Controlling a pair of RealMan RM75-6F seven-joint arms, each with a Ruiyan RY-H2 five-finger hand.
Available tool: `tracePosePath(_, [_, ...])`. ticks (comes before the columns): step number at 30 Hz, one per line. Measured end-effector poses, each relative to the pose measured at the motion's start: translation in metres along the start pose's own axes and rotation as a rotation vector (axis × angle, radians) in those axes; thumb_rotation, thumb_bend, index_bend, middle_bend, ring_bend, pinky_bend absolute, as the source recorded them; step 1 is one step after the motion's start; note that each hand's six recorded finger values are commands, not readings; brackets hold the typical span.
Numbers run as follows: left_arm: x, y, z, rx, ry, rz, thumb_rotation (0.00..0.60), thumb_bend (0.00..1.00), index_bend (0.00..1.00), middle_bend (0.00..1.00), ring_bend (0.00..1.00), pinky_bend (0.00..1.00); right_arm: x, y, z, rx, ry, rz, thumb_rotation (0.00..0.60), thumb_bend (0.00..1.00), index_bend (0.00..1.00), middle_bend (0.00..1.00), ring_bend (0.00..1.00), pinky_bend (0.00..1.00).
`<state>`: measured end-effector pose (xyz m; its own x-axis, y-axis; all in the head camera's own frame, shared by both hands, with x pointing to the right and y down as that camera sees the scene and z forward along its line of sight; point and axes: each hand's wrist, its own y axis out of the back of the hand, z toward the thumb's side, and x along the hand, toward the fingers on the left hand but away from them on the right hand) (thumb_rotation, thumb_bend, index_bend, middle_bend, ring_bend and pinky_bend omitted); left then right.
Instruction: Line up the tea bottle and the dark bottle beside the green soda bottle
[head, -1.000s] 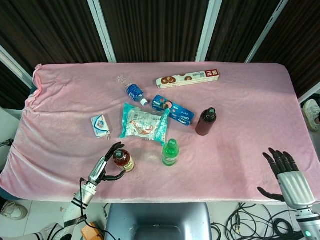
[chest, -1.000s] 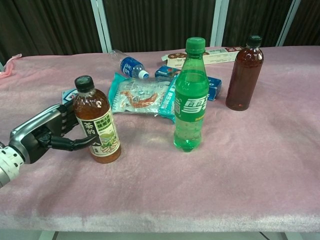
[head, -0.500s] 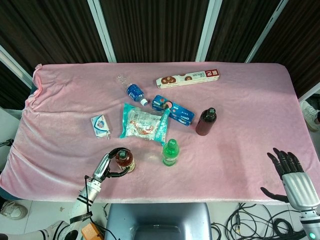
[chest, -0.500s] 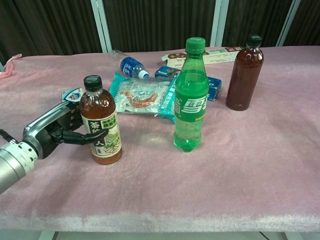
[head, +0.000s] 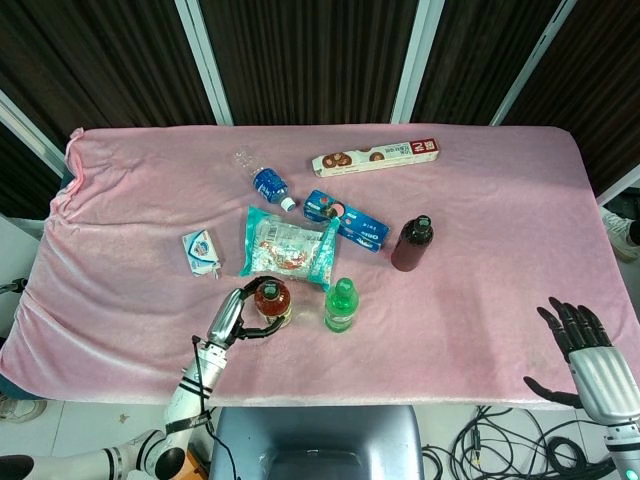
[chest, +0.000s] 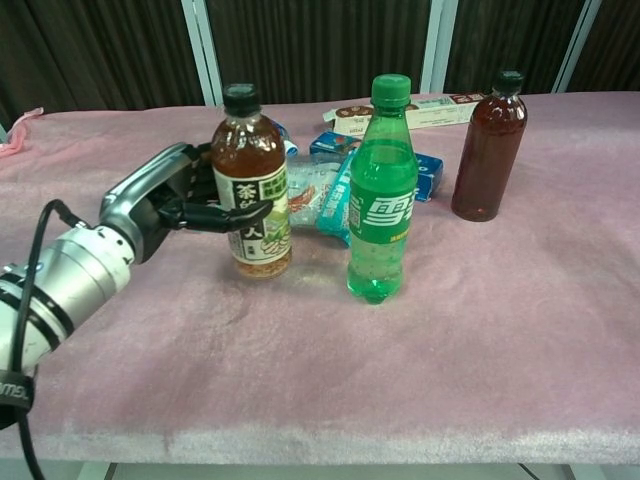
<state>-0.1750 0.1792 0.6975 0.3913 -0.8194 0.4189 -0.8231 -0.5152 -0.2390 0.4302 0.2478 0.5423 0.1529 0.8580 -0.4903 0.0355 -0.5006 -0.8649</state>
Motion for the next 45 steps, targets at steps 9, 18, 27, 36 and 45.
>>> tracePosePath(9, [0.024,-0.036,0.013,0.036,-0.025,-0.004,0.6,0.49,0.73,0.75,0.53,0.39,0.003,0.001,0.0,-0.013,0.016,0.01,0.6,0.29,0.0,0.0,0.0,0.0])
tracePosePath(18, [0.027,-0.046,0.0,0.031,0.0,-0.016,0.6,0.49,0.73,0.75,0.52,0.38,0.004,0.005,-0.003,-0.026,0.018,0.002,0.6,0.29,0.0,0.0,0.0,0.0])
tracePosePath(27, [0.023,-0.052,-0.007,0.031,0.02,-0.041,0.6,0.49,0.73,0.74,0.51,0.36,0.003,0.004,-0.001,-0.026,0.026,0.008,0.6,0.29,0.0,0.0,0.0,0.0])
tracePosePath(36, [0.024,-0.05,-0.013,0.026,0.03,-0.044,0.6,0.47,0.68,0.7,0.48,0.32,0.003,0.004,-0.002,-0.026,0.022,0.006,0.6,0.29,0.0,0.0,0.0,0.0])
tracePosePath(45, [0.021,-0.051,-0.016,0.026,0.038,-0.067,0.6,0.45,0.63,0.64,0.43,0.27,0.002,0.002,0.0,-0.02,0.027,0.012,0.6,0.29,0.0,0.0,0.0,0.0])
